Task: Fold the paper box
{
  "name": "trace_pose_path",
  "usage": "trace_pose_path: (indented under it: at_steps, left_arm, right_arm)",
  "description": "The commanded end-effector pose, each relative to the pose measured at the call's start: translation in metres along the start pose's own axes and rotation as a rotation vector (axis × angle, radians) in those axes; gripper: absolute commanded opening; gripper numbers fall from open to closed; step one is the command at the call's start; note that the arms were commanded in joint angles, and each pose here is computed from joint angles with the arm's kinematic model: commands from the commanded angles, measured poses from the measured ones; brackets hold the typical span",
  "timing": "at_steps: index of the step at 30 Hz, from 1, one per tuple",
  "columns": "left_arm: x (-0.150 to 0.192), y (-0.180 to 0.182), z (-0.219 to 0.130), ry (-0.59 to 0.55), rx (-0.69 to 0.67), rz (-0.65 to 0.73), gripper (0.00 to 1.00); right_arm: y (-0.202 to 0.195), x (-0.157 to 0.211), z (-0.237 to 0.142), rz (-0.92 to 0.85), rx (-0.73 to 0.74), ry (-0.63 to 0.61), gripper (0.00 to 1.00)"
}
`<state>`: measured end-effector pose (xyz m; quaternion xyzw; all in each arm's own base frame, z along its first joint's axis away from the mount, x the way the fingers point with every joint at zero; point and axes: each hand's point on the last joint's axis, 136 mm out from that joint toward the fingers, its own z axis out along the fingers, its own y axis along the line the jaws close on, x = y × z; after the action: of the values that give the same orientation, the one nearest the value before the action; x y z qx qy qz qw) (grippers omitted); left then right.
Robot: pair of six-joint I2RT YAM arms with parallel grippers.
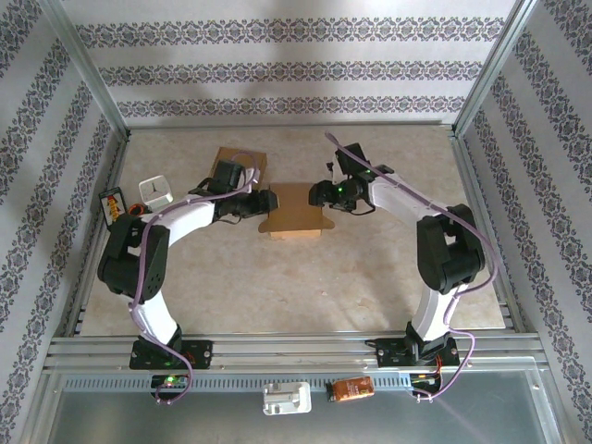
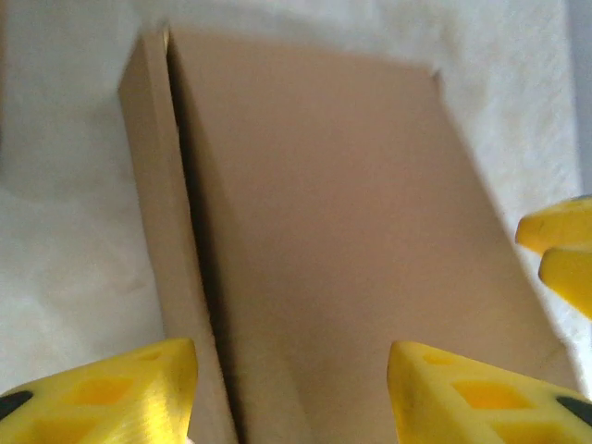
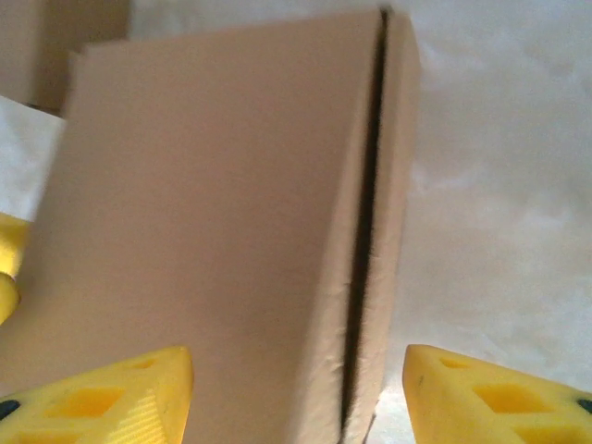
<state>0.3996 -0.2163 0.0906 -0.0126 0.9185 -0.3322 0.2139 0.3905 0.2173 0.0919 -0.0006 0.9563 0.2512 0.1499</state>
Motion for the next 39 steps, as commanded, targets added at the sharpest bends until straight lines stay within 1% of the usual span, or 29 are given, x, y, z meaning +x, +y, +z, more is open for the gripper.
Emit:
trace_pose_path:
  at_steps: [1,3,5,8,10,12,15,18,20,23,28,31,36,39]
  left_arm:
    - [0.015,0.018,0.008,0.062,-0.089,0.037,0.57]
    - [0.023,0.032,0.013,0.076,-0.127,0.032,0.56]
    - [0.03,0.039,0.017,0.088,-0.137,0.024,0.53]
    - [0.035,0.041,0.02,0.11,-0.138,0.011,0.5]
    - [0.031,0.036,0.015,0.095,-0.128,0.016,0.5]
    - [0.021,0.027,0.008,0.056,-0.11,0.031,0.51]
    - [0.006,0.011,-0.003,-0.012,-0.069,0.045,0.55]
    - [-0.005,0.002,-0.006,-0.06,-0.017,0.026,0.61]
    - [-0.007,0.002,-0.003,-0.071,0.012,-0.003,0.62]
    - [-0.003,0.008,0.005,-0.05,0.026,-0.04,0.62]
    - [0.004,0.013,0.01,-0.04,0.035,-0.048,0.61]
    - [0.008,0.012,0.013,-0.024,0.057,-0.062,0.6]
    - [0.013,0.015,0.011,-0.038,0.053,-0.076,0.6]
    - [0.011,0.013,0.007,-0.045,0.053,-0.073,0.6]
  right_arm:
    - [-0.02,0.019,0.023,-0.005,0.055,0.06,0.59]
    - [-0.027,0.027,0.031,-0.001,0.072,0.086,0.55]
    - [-0.032,0.032,0.036,0.006,0.082,0.103,0.51]
    - [-0.027,0.032,0.032,0.008,0.065,0.104,0.49]
    - [-0.018,0.023,0.021,0.003,0.047,0.073,0.51]
    - [-0.009,0.014,0.008,-0.006,0.03,0.034,0.54]
    - [0.002,0.002,-0.006,-0.017,0.009,-0.016,0.58]
    - [-0.001,-0.006,-0.005,-0.016,0.028,-0.038,0.59]
    - [-0.007,-0.007,0.003,0.002,0.036,-0.027,0.59]
    - [-0.014,-0.005,0.017,0.023,0.041,-0.001,0.52]
    - [-0.024,0.001,0.028,0.032,0.053,0.019,0.44]
    - [-0.029,0.006,0.035,0.034,0.062,0.039,0.36]
    - [-0.029,0.004,0.031,0.034,0.058,0.018,0.32]
    - [-0.03,0.001,0.027,0.04,0.044,-0.001,0.27]
